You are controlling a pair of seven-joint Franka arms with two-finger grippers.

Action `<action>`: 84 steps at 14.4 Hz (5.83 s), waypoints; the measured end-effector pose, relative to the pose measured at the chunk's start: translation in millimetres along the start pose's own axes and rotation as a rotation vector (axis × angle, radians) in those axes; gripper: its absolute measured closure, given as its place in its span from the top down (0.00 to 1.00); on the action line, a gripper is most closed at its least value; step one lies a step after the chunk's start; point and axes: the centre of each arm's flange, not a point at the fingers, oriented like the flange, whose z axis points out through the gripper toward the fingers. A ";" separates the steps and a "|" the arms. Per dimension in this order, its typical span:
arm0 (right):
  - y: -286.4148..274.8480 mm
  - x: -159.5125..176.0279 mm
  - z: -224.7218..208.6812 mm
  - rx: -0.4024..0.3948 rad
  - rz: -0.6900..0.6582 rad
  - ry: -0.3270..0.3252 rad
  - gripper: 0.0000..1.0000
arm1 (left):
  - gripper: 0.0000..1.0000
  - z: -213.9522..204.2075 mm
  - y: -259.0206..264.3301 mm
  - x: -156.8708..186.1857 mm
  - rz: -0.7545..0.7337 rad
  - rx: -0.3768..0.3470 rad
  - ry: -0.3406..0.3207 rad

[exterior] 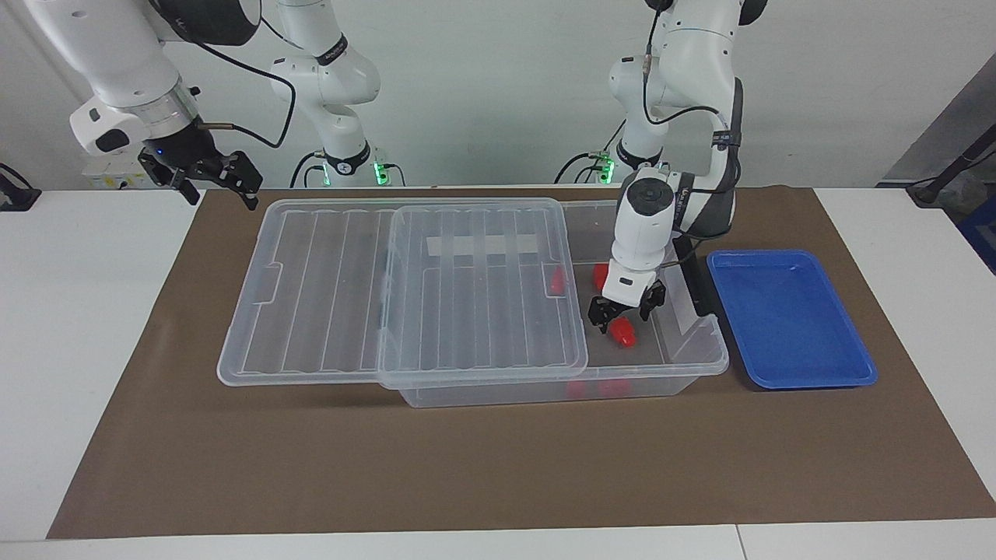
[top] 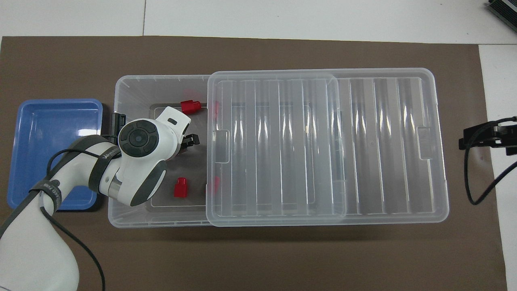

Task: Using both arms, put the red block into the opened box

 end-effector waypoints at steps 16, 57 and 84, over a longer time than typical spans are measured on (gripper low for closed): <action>2.7 0.5 1.9 0.001 0.005 0.007 1.00 | 1.00 -84.7 -12.0 4.8 -0.017 0.080 -0.024; -19.0 52.4 151.0 0.008 -0.050 0.157 0.01 | 1.00 -199.4 -288.7 37.3 0.394 -0.001 -0.155; -190.4 6.4 149.7 0.037 -0.186 0.153 0.01 | 1.00 -224.2 -157.5 68.0 0.299 -0.013 -0.252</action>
